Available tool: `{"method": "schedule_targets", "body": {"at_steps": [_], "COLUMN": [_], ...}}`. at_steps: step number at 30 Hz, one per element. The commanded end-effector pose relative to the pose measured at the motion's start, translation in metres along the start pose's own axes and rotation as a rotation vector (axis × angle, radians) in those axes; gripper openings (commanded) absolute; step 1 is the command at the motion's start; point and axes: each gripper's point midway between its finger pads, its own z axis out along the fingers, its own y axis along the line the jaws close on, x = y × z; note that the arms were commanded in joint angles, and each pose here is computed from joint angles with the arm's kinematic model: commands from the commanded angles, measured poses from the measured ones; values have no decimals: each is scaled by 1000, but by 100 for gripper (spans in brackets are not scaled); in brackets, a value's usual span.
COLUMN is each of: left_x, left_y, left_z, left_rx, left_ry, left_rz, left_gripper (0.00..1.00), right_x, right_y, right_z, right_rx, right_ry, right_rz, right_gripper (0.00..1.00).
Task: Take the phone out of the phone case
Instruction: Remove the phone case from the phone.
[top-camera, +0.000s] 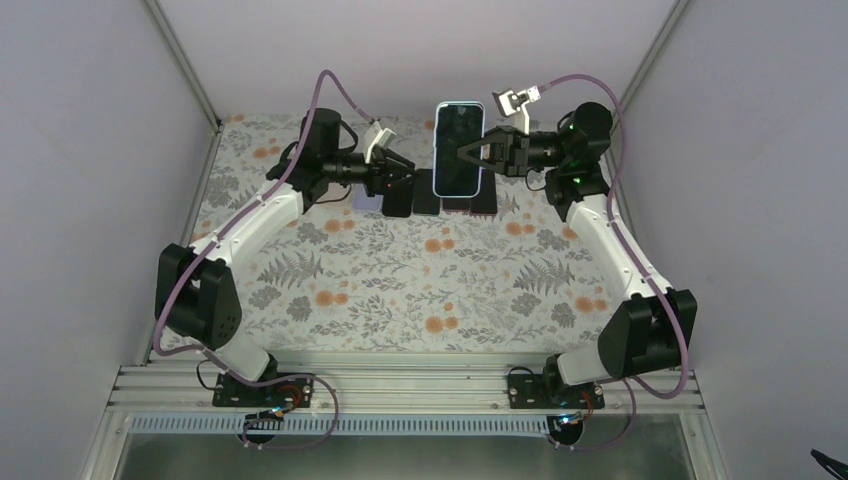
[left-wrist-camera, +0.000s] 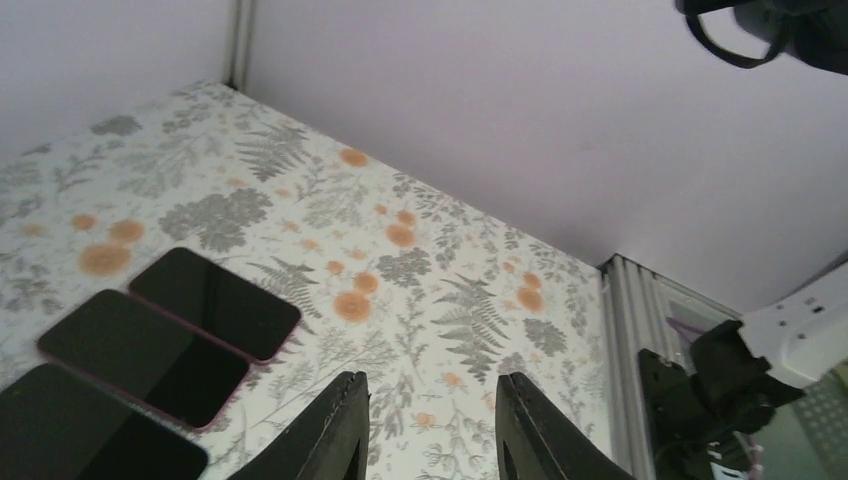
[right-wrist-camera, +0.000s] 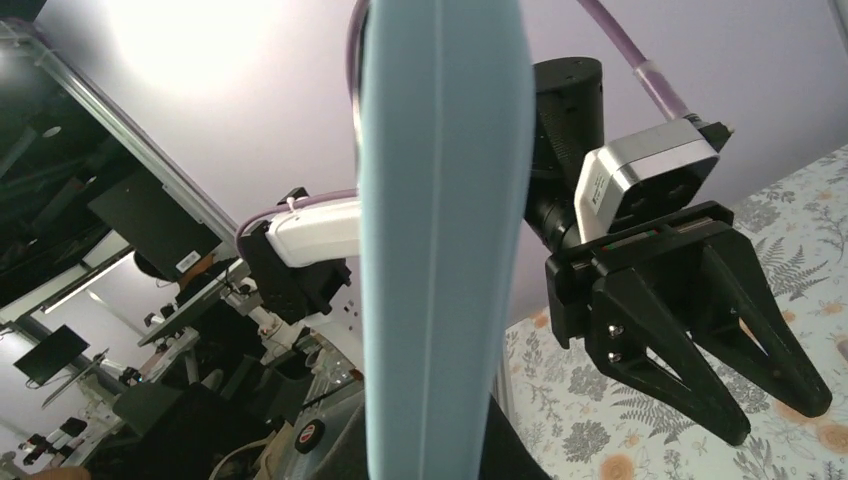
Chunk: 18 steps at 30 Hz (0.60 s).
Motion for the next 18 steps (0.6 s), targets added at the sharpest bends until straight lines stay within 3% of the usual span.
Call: {"method": "schedule_targets", "body": {"at_steps": [1,10,18], "left_x": [-11,-19,-22], "left_y": [-23,-98,-114], "left_z": [-4,-16,-12], "left_rx": [102,438,479], "left_ry": [-32,-31,-19], "left_rz": [40,79,85], "left_gripper": [34,42,47], "right_x": [-4,-14,-17], "right_y": [20,2,-5], "right_z": [0,-4,-7], "right_rx": [-18,37,64], "right_ry": [10,-38,-61], "right_rz": [-71,-47,-32], "right_gripper": [4,4,4]}}
